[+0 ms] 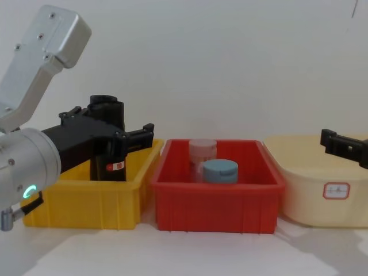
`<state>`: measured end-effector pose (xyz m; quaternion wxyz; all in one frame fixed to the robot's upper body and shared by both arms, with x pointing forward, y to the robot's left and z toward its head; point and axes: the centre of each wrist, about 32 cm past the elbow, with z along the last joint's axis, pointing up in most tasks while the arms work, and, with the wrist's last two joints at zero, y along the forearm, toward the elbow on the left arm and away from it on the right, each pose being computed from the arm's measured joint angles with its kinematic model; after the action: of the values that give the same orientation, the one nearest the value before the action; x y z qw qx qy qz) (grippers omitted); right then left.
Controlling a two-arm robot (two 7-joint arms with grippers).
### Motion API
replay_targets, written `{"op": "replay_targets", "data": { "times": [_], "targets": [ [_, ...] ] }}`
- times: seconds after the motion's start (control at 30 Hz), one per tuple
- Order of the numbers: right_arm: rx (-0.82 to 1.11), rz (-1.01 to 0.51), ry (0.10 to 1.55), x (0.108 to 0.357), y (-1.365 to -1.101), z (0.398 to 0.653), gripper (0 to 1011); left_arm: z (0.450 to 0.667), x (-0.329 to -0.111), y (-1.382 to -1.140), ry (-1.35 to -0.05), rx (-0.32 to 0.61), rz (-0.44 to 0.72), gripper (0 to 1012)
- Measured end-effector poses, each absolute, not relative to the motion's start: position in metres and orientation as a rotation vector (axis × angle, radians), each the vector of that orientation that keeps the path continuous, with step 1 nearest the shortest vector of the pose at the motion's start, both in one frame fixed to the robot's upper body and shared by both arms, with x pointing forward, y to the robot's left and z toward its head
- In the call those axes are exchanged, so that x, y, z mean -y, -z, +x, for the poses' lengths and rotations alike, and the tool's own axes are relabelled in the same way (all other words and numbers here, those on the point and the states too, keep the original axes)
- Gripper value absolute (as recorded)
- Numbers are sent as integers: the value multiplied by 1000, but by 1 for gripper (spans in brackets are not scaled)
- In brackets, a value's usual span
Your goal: Pick up the garbage bag with the one hand and transfer it to the other hand.
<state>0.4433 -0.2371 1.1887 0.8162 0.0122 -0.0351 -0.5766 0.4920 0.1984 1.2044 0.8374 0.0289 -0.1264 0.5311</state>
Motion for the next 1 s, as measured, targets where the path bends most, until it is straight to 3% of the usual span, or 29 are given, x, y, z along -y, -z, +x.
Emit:
{"op": "replay_targets", "data": {
  "times": [1.0],
  "targets": [
    [75,26,1229,237,-1189,443,999,492,-198,-1204,-1124,268,61,1000]
  ]
}}
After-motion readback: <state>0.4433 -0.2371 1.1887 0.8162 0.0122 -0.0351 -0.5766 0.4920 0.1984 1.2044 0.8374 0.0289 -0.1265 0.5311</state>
